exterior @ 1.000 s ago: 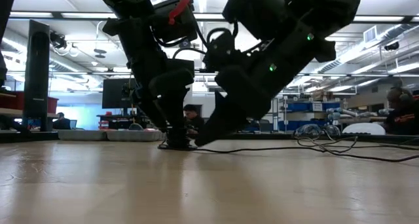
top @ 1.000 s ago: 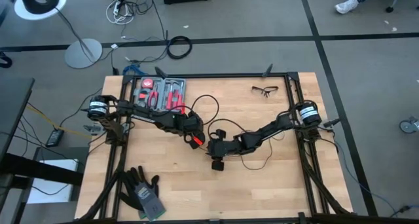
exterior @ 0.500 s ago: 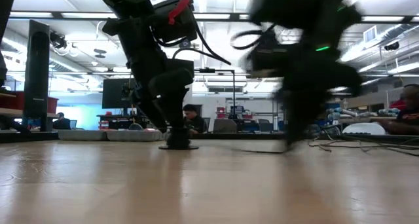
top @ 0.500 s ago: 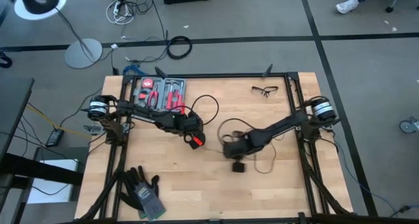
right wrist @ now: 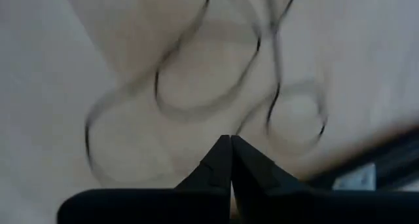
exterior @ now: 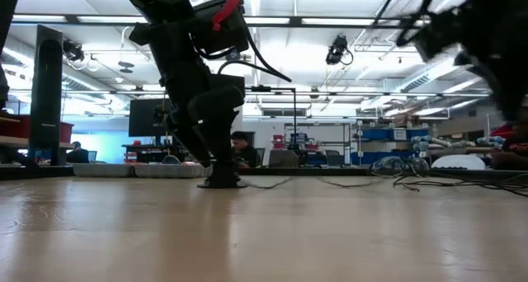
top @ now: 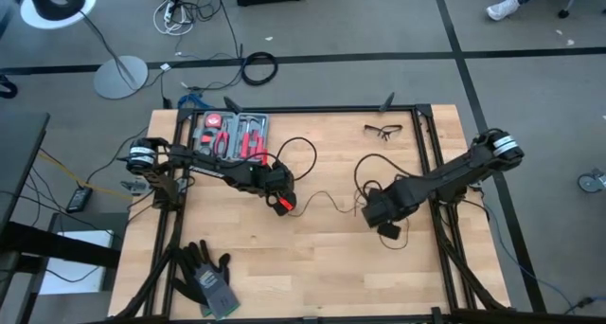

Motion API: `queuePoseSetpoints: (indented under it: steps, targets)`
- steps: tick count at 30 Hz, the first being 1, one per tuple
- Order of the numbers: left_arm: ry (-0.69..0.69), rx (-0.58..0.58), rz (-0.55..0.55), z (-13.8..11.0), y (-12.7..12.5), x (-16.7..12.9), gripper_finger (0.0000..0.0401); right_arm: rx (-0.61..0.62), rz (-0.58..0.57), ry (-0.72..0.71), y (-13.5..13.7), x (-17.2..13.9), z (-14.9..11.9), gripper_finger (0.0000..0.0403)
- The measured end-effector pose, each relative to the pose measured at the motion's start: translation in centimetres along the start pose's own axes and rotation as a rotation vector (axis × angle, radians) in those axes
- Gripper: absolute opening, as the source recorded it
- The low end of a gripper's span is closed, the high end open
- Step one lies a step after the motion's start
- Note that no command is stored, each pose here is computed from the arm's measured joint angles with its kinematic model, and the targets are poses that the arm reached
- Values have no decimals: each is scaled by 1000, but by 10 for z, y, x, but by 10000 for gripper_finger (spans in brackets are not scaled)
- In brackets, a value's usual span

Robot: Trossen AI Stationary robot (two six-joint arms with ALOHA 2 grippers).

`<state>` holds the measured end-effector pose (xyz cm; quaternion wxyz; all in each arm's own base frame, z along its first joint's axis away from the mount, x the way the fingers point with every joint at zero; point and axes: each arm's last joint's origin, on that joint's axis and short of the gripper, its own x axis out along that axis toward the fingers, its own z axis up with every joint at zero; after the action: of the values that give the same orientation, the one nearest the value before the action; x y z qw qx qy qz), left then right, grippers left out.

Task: Coil cords
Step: Uncoil the black wire from the black spool

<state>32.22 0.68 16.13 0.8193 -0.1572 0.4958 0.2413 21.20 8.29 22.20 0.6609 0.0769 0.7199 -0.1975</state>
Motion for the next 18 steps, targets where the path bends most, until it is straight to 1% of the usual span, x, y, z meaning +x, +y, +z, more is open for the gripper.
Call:
queuePoseSetpoints:
  steps: [2, 5, 8, 11, 14, 18]
  targets:
    - [0, 2, 0, 0, 0, 0, 400, -13, 5, -138, 3, -3, 6, 13]
    - [1, 2, 0, 0, 0, 0, 400, -75, 52, -348, 12, -8, 22, 29]
    - [0, 2, 0, 0, 0, 0, 400, -130, 94, -560, 22, -13, 46, 46]
    - [0, 2, 0, 0, 0, 0, 400, -192, 134, -728, 33, -11, 73, 64]
    - [-1, 2, 0, 0, 0, 0, 400, -248, 162, -855, 44, -1, 102, 80]
    - [0, 2, 0, 0, 0, 0, 400, -316, 191, -942, 59, 27, 136, 94]
